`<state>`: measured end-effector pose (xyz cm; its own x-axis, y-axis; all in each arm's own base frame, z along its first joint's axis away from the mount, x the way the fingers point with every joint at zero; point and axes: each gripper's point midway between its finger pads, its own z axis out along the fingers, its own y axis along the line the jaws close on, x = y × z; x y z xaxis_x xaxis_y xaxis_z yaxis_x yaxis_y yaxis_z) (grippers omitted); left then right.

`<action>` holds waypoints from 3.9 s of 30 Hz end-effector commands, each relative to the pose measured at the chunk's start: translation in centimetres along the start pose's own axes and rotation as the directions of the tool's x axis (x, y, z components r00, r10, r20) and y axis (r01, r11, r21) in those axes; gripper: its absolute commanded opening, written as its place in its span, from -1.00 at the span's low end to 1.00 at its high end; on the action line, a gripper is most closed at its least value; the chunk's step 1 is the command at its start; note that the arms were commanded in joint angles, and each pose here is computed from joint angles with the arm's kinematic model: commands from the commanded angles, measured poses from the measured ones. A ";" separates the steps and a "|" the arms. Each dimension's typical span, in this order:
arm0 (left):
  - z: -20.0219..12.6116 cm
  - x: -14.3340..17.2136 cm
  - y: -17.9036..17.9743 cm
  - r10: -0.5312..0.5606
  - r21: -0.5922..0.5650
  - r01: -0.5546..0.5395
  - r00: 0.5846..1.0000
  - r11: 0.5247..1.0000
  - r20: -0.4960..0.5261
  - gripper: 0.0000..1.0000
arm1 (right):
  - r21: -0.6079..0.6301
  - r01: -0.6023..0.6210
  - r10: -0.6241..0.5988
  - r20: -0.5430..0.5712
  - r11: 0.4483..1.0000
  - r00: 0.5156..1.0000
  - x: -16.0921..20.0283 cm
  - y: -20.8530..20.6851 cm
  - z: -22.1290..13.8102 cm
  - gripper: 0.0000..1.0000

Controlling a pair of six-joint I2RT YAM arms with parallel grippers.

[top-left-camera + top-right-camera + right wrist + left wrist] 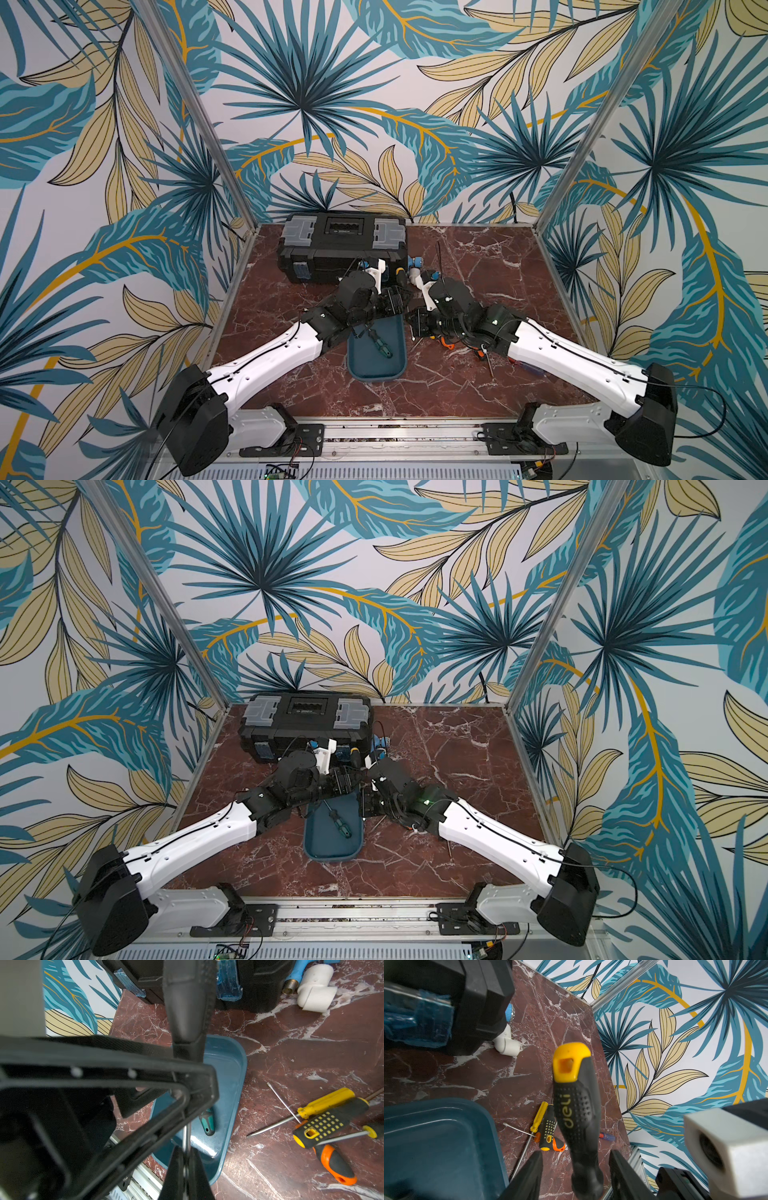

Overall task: Put the screwdriver on the desktop into the storage box
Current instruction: Place the screwdriver in the storage box, then pick up the screwdriver from the center of the board.

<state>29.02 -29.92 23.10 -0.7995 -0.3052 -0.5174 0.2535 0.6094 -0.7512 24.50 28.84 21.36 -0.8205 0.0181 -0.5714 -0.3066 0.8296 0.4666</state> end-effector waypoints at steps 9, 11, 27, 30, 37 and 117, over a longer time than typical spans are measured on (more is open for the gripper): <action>-0.5 -2.2 -3.5 0.001 0.097 -0.006 0.999 0.995 0.049 -0.46 | 0.014 0.031 -0.031 0.019 0.999 0.999 -0.4 0.1 -0.5 -1.00; -0.5 -2.2 -3.4 0.004 0.089 -0.008 0.999 0.996 0.050 -0.55 | 0.016 0.031 -0.032 0.021 0.999 0.999 -0.5 0.1 -0.5 -1.00; -4.2 -1.9 4.3 0.150 -0.323 -0.141 0.989 0.936 0.004 -1.00 | 0.252 0.060 -0.098 0.139 0.966 0.986 -2.4 -4.6 -4.8 0.44; -5.4 -1.2 6.1 0.191 -0.396 -0.188 0.981 0.899 -0.034 -1.00 | 0.336 0.030 -0.088 0.159 0.942 0.983 -2.7 -6.7 -5.7 0.47; -5.8 1.2 10.4 0.178 -0.500 -0.207 0.978 0.841 -0.107 -1.00 | 0.420 -0.072 0.019 0.127 0.905 0.992 -2.0 -10.8 -5.1 0.36; -5.1 -2.7 4.0 0.181 -0.242 -0.145 0.975 0.959 0.130 0.15 | 0.415 -0.207 0.261 -0.075 0.886 0.963 0.5 -16.4 6.0 -0.97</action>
<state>29.11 -21.91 23.17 -0.6773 -0.2474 -0.6929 0.1864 0.8533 -0.4869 31.18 18.21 6.16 -0.9443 0.2049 -0.2574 0.1595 0.9694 0.1867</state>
